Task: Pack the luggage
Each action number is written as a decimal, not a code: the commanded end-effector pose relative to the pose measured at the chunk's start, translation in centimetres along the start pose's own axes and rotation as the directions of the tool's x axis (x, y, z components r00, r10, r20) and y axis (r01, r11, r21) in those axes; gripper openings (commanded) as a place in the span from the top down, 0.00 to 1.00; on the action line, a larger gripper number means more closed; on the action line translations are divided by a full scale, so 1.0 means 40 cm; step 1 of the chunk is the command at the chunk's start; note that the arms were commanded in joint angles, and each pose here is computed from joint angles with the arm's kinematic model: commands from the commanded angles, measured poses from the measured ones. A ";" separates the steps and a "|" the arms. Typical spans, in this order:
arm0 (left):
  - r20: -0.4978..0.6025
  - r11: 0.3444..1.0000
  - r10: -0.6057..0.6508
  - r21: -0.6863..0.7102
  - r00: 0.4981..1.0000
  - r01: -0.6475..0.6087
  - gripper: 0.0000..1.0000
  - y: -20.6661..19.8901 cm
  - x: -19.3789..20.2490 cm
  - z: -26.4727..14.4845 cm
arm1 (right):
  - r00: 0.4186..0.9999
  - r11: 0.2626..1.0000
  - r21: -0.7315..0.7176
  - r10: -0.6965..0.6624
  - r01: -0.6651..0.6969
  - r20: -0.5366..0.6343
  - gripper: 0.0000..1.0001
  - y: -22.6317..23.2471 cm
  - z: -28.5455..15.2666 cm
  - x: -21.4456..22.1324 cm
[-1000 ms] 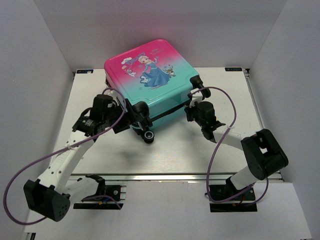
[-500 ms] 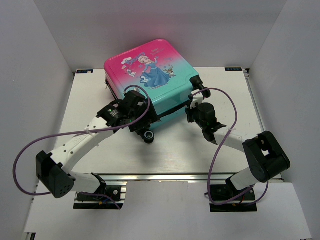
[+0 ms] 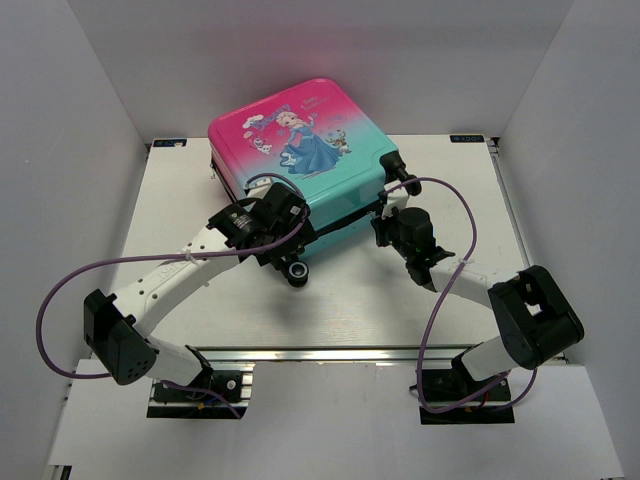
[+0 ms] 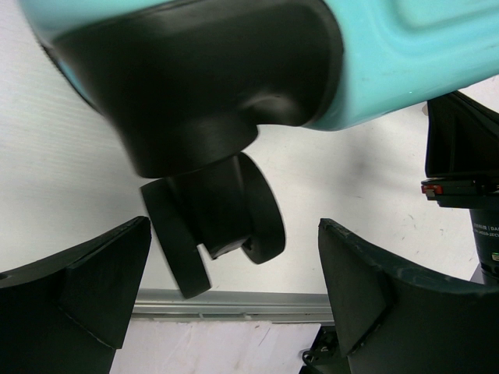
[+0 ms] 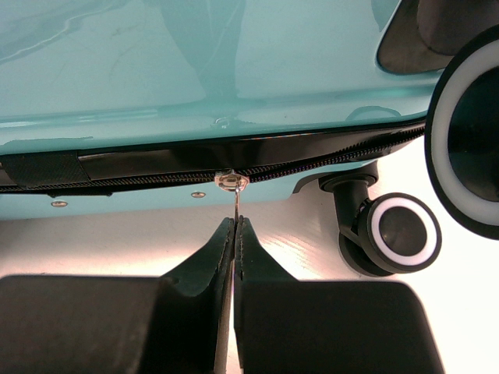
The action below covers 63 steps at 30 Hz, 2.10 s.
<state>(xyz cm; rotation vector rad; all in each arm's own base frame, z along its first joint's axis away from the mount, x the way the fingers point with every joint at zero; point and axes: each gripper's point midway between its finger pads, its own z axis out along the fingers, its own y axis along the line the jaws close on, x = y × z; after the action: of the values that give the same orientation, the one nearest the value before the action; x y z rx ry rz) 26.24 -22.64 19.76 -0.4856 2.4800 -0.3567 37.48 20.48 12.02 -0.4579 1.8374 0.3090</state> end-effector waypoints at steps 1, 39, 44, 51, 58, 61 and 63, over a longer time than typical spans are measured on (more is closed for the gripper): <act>0.018 1.000 -0.009 0.012 1.000 0.009 0.04 -0.015 0.003 0.022 | 0.993 0.999 0.050 0.000 -0.006 0.121 1.00 -0.024 -0.014 -0.089; 0.174 0.967 -0.014 -0.249 0.985 0.058 1.00 0.234 -0.074 0.046 | 0.876 0.848 0.251 0.402 -0.466 0.268 1.00 -0.359 0.164 -0.068; 0.144 0.966 -0.013 -0.255 0.990 0.049 1.00 0.243 -0.078 0.072 | 0.843 0.808 0.270 0.445 -0.524 0.302 1.00 -0.420 0.174 -0.067; 0.131 0.972 0.021 -0.235 0.991 0.010 1.00 0.257 -0.098 0.076 | 0.799 0.728 0.330 0.535 -0.601 0.275 1.00 -0.465 0.150 0.021; 0.138 0.996 0.074 -0.066 0.988 -0.066 1.00 0.192 -0.120 0.092 | 0.789 0.788 0.105 0.580 -0.606 0.200 1.00 -0.353 0.150 0.035; 0.132 0.992 0.099 -0.087 0.986 -0.088 1.00 0.194 -0.131 0.099 | 0.786 0.802 -0.009 0.588 -0.598 0.192 1.00 -0.316 0.147 0.010; 0.136 0.991 0.112 -0.091 0.984 -0.100 1.00 0.190 -0.148 0.097 | 0.781 0.795 0.010 0.593 -0.607 0.196 1.00 -0.326 0.153 0.005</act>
<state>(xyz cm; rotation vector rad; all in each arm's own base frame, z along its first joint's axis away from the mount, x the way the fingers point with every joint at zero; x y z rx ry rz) 28.75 -20.38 17.82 -0.4580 2.4361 -0.5398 46.14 16.36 10.87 0.0613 1.7909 0.8396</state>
